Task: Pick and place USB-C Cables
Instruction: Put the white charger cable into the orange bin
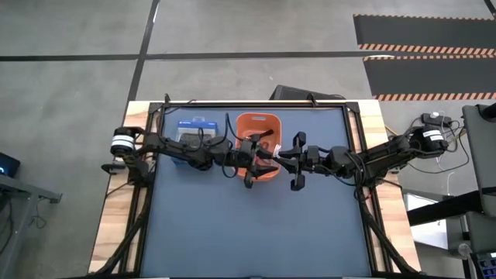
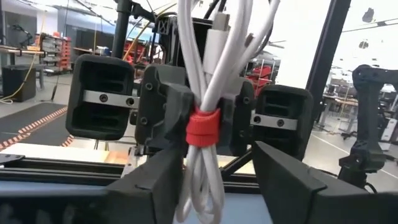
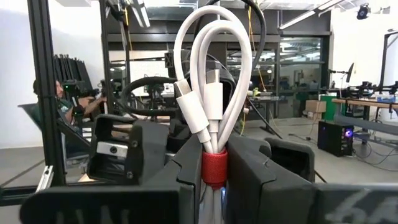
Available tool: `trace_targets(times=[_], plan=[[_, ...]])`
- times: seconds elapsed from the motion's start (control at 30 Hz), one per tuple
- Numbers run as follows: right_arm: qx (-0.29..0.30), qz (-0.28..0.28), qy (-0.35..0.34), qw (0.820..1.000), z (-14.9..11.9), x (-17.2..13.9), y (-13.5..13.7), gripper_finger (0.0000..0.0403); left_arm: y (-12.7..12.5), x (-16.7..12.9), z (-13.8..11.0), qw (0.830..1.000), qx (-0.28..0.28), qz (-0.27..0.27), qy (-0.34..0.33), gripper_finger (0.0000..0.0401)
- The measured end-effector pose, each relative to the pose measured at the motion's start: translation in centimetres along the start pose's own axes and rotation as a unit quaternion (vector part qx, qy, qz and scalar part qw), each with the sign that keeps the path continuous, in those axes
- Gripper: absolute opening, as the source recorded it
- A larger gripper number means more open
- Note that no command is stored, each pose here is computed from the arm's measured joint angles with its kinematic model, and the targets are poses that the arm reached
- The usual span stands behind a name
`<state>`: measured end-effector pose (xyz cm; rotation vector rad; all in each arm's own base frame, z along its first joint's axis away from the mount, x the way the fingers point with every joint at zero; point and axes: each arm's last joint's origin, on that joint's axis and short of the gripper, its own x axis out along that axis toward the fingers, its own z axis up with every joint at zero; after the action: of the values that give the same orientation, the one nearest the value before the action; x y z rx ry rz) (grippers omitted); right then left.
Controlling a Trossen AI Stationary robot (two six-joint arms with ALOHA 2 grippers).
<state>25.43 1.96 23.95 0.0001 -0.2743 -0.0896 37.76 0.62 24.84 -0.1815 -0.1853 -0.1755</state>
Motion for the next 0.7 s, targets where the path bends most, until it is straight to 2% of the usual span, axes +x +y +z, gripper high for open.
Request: trace_targets(times=[0.17, 0.37, 0.7], plan=[[0.001, 0.001, 0.000, 1.000, 0.00, 0.00, 0.00, 0.0047, 0.06, 0.10, -0.17, 1.000, -0.001, 0.002, 0.005, 0.0116], [0.004, 0.003, 0.000, 1.000, 0.00, 0.00, 0.03, 0.0057, 0.13, 0.05, -0.30, 1.000, -0.010, 0.006, 0.009, 0.0016], [0.012, -0.002, -0.009, 1.000, 0.48, -0.12, -0.05, 0.0155, 0.19, 0.02, -0.41, 1.000, -0.016, 0.006, 0.015, 0.0005]])
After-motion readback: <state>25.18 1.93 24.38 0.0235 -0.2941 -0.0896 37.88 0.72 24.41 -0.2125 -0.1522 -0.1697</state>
